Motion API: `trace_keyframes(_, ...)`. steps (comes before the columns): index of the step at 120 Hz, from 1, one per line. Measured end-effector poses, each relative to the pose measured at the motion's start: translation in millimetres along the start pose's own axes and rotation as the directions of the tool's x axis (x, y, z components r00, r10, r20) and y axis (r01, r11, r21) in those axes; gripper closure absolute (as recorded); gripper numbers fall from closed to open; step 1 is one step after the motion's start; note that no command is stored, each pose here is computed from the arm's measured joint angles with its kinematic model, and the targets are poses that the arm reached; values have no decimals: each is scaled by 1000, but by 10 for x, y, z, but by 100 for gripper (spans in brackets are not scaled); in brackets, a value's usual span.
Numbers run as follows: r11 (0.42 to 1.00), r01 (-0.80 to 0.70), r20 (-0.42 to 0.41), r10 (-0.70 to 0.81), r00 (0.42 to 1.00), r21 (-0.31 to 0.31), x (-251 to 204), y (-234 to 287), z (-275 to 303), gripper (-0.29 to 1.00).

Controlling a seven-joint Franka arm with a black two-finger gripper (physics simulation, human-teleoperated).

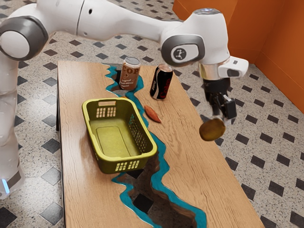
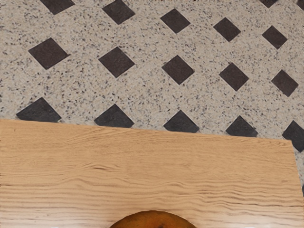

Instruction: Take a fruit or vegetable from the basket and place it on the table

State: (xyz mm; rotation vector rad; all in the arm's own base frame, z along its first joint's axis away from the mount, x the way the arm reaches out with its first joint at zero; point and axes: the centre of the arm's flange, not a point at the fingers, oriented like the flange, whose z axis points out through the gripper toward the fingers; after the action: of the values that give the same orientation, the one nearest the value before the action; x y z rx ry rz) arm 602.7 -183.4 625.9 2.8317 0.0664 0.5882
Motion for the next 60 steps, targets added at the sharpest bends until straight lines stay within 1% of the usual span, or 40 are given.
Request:
trace_keyframes(9, 999, 48, -18, -48, 999, -1, 84, -194, -78, 11)
trace_keyframes(16, 984, 178, -59, -179, 982, -21, 185, -489, -297, 7)
trace_keyframes(20, 959, 281, -63, -282, 957, -23, 227, -667, -390, 6)
trace_keyframes(23, 933, 359, -61, -359, 931, -12, 243, -789, -477, 5)
trace_keyframes(27, 889, 457, -82, -455, 886, 5, 242, -904, -842, 4)
trace_keyframes(31, 831, 556, -97, -551, 829, 29, 173, -1045, -1204, 3)
trace_keyframes(35, 751, 657, -105, -649, 753, 67, 56, -1270, -1431, 2)
trace_keyframes(40, 610, 783, -125, -773, 622, 122, -98, -1723, -1594, 2)
trace_keyframes(44, 498, 854, -143, -844, 518, 152, -207, -1986, -1675, 1)
trace_keyframes(49, 402, 898, -148, -892, 428, 178, -292, -2031, -1667, 1)
trace_keyframes(60, 235, 949, -160, -949, 271, 209, -407, -1899, -1626, 1)
